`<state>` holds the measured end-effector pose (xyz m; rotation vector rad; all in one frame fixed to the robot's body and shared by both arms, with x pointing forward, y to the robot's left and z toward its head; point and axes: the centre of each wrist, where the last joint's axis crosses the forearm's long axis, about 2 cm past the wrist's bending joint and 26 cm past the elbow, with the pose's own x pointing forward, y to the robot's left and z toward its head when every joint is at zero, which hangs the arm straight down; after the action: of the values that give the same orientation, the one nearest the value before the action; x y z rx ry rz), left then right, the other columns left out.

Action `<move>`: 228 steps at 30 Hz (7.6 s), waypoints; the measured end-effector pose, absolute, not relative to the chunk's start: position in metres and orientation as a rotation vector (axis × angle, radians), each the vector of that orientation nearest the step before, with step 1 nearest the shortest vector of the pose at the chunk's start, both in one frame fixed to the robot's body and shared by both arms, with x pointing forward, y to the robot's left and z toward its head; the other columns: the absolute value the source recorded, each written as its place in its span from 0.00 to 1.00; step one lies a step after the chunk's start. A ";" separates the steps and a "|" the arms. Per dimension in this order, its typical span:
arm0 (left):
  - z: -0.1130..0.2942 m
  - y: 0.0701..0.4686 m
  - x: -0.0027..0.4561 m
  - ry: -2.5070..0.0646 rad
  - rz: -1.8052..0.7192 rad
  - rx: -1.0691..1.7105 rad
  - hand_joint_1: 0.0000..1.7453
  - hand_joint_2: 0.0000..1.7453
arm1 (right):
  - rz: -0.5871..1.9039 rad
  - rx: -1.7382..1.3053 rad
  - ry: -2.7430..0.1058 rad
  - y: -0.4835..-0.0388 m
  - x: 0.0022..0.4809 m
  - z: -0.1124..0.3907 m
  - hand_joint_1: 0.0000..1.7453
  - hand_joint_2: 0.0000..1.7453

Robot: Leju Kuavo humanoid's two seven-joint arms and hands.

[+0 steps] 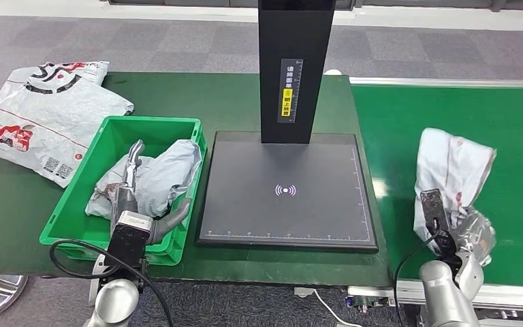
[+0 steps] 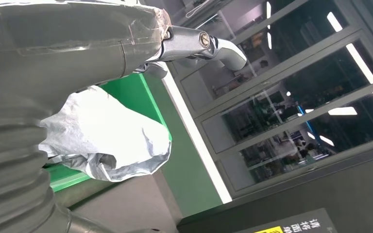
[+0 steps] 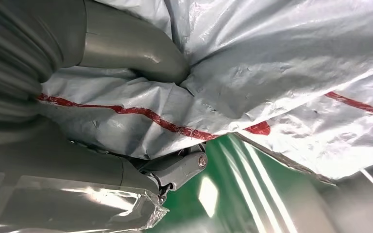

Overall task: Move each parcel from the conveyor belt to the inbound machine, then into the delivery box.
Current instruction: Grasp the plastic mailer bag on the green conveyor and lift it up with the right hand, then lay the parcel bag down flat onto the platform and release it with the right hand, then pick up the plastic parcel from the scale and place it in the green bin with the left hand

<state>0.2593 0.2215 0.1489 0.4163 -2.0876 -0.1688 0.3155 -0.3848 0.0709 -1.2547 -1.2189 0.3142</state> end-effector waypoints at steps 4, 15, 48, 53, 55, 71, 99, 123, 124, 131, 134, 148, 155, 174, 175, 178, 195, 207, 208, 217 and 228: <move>0.151 0.220 0.262 -2.102 -0.173 0.405 0.00 1.00 | 0.238 -1.366 -1.517 -0.364 0.308 0.107 1.00 1.00; 0.157 0.208 0.276 -2.131 -0.197 0.357 0.00 1.00 | 0.216 -1.067 -1.924 -0.281 0.327 0.180 1.00 1.00; 0.161 0.193 0.291 -2.127 -0.217 0.281 0.00 1.00 | 0.865 -0.596 -1.487 -0.131 0.372 0.135 1.00 1.00; 0.161 0.193 0.291 -2.124 -0.218 0.281 0.00 1.00 | 0.917 -0.612 -1.392 -0.130 0.373 0.131 0.00 1.00; 0.160 0.193 0.291 -2.121 -0.220 0.281 0.00 1.00 | 0.928 -0.619 -1.374 -0.130 0.373 0.130 0.00 1.00; 0.158 0.193 0.291 -2.115 -0.224 0.282 0.00 1.00 | 0.942 -0.668 -1.375 -0.128 0.376 0.136 0.00 1.00; 0.156 0.195 0.279 -2.118 -0.235 0.326 0.00 1.00 | 0.133 -1.023 -2.377 -0.205 0.314 0.221 0.00 1.00; 0.157 0.197 0.271 -2.108 -0.249 0.350 0.00 1.00 | -0.017 -1.348 -2.110 -0.290 0.281 0.183 0.00 1.00; 0.157 0.197 0.271 -2.108 -0.249 0.350 0.00 1.00 | -0.018 -1.354 -2.104 -0.292 0.280 0.182 0.00 1.00; 0.156 0.197 0.271 -2.108 -0.250 0.350 0.00 1.00 | -0.024 -1.372 -2.079 -0.296 0.278 0.180 0.00 1.00; 0.156 0.197 0.271 -2.108 -0.250 0.350 0.00 1.00 | -0.026 -1.372 -2.075 -0.296 0.277 0.179 0.00 1.00; 0.156 0.196 0.272 -2.087 -0.324 0.364 0.00 1.00 | -0.089 -1.305 -1.767 -0.314 0.242 0.126 0.00 1.00; 0.189 0.141 0.331 -2.075 -0.732 0.363 0.00 1.00 | -0.037 -1.218 -1.716 -0.302 0.262 0.110 0.00 1.00; 0.175 0.071 0.383 -1.811 -1.240 0.302 0.00 1.00 | 0.062 -1.128 -1.705 -0.283 0.274 0.098 0.00 1.00; 0.172 0.070 0.383 -1.782 -1.265 0.291 0.00 1.00 | 0.063 -1.125 -1.706 -0.282 0.275 0.098 0.00 1.00; 0.161 0.070 0.383 -1.668 -1.354 0.242 0.00 1.00 | 0.063 -1.117 -1.710 -0.281 0.277 0.098 0.00 1.00; 0.152 0.068 0.385 -1.435 -1.573 0.158 0.00 1.00 | 0.114 -1.073 -1.726 -0.268 0.283 0.092 0.00 1.00; 0.162 0.062 0.389 -1.445 -1.582 0.200 0.75 1.00 | 0.136 -1.029 -1.738 -0.257 0.283 0.091 0.00 1.00; 0.162 0.062 0.389 -1.444 -1.576 0.204 0.99 1.00 | 0.136 -1.026 -1.737 -0.256 0.282 0.091 0.00 1.00; 0.154 0.068 0.388 -1.426 -1.541 0.227 1.00 1.00 | 0.137 -1.008 -1.748 -0.253 0.279 0.093 0.00 1.00; 0.137 0.078 0.382 -1.380 -1.533 0.229 1.00 1.00 | 0.107 -1.014 -1.783 -0.257 0.272 0.103 0.00 1.00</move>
<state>0.3824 0.0775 0.1370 0.2287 -1.3799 -1.5335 0.2724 -0.2571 0.1032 -1.0143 -1.7835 0.1066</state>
